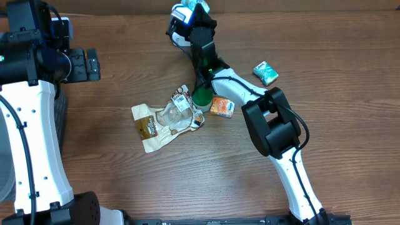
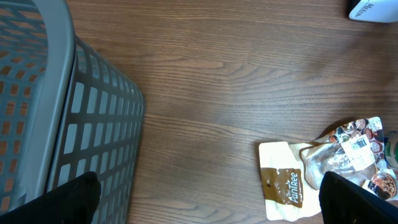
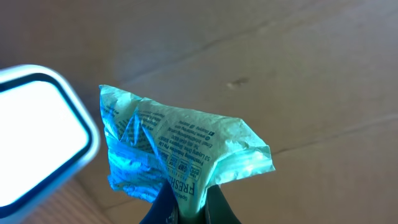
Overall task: Scan the item barcode
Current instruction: 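Hold the wipes pouch in front of the scanner face, then carry the wipes pouch right and set it down on the table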
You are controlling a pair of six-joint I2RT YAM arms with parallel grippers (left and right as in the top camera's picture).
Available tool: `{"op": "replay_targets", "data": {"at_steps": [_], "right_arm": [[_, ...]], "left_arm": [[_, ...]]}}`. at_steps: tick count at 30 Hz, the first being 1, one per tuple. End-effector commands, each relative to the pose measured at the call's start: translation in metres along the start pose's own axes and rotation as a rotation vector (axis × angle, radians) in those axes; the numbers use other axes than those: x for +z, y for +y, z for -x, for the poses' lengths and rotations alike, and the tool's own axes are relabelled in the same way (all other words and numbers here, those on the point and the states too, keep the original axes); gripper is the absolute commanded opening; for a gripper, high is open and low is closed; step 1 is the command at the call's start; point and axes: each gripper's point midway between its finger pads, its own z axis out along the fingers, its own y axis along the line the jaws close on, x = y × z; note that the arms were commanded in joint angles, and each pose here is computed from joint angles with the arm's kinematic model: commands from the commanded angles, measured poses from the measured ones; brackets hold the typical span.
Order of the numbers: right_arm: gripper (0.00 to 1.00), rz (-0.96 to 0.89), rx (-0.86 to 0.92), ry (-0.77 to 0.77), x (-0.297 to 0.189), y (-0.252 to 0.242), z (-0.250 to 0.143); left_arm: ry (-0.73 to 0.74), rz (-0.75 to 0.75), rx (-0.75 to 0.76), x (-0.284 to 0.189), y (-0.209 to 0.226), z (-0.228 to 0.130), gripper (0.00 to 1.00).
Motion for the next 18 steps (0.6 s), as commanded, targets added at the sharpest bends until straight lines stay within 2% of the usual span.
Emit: {"op": "replay_targets", "data": {"at_steps": [1, 9, 12, 14, 18], "right_arm": [[0.04, -0.077, 0.13, -0.028, -0.012, -0.069, 0.029], [0.04, -0.036, 0.401, 0.016, -0.046, -0.15, 0.04], [0.04, 0.024, 0.614, 0.072, -0.074, -0.182, 0.036], [0.04, 0.062, 0.81, 0.136, -0.095, -0.203, 0.022], [0.04, 0.201, 1.087, 0.26, -0.13, -0.221, -0.013]], "left_arm": [[-0.018, 0.008, 0.006, -0.005, 0.004, 0.002, 0.99], [-0.018, 0.008, 0.006, -0.005, 0.004, 0.002, 1.0], [-0.018, 0.008, 0.006, -0.005, 0.004, 0.002, 1.0], [-0.018, 0.008, 0.006, -0.005, 0.004, 0.002, 0.99], [-0.018, 0.008, 0.006, -0.005, 0.004, 0.002, 1.0]]}}
